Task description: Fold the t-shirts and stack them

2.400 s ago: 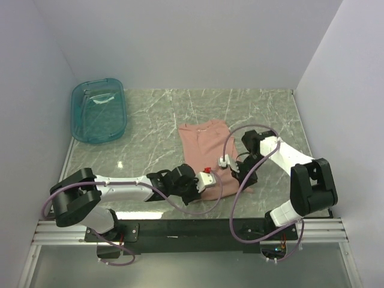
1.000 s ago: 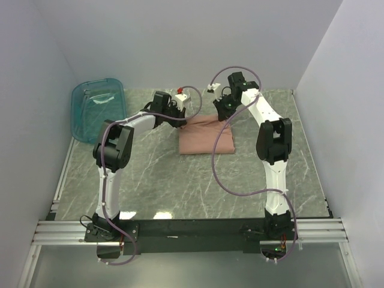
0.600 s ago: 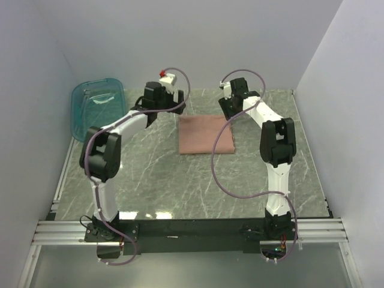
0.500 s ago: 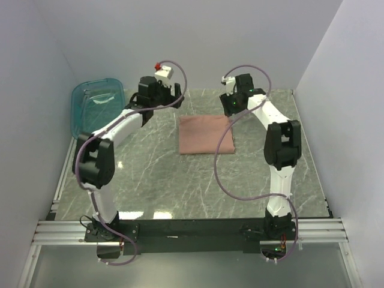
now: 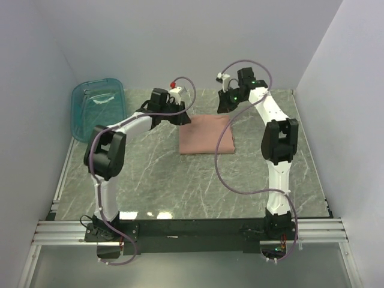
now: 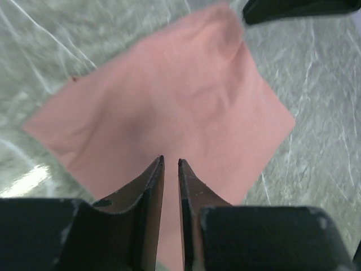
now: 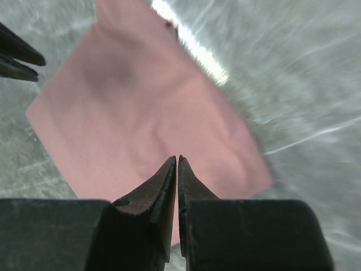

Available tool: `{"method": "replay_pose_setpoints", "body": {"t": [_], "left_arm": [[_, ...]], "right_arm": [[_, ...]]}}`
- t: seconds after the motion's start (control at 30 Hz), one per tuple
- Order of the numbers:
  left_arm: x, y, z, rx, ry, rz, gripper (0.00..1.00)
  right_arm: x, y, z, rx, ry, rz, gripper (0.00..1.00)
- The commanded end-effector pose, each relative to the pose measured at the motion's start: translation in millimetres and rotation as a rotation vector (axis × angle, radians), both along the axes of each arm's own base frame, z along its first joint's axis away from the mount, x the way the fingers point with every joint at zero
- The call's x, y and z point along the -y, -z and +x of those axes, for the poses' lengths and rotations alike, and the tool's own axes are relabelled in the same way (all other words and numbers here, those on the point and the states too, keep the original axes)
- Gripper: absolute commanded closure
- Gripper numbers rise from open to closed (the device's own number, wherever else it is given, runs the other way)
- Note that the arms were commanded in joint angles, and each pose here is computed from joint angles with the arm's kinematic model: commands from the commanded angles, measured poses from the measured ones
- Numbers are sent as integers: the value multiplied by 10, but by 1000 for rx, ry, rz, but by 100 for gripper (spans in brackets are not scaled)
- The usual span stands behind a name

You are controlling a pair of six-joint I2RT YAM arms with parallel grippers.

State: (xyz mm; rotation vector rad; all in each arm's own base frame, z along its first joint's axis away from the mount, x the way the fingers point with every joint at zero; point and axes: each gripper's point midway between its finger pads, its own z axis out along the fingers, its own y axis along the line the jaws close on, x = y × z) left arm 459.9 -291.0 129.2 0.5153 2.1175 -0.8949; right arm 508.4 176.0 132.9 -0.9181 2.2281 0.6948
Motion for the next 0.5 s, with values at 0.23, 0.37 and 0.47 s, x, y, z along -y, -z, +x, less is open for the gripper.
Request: {"method": "replay_pose_setpoints", "body": {"t": [0.23, 0.37, 0.47], "left_arm": [[73, 352, 393, -80, -67, 14, 79], [-114, 468, 580, -75, -172, 50, 78], [-277, 535, 728, -68, -260, 82, 77]], "right_arm": [[246, 497, 172, -123, 259, -98, 95], [424, 526, 227, -117, 326, -115, 97], [569, 566, 270, -118, 370, -135, 97]]}}
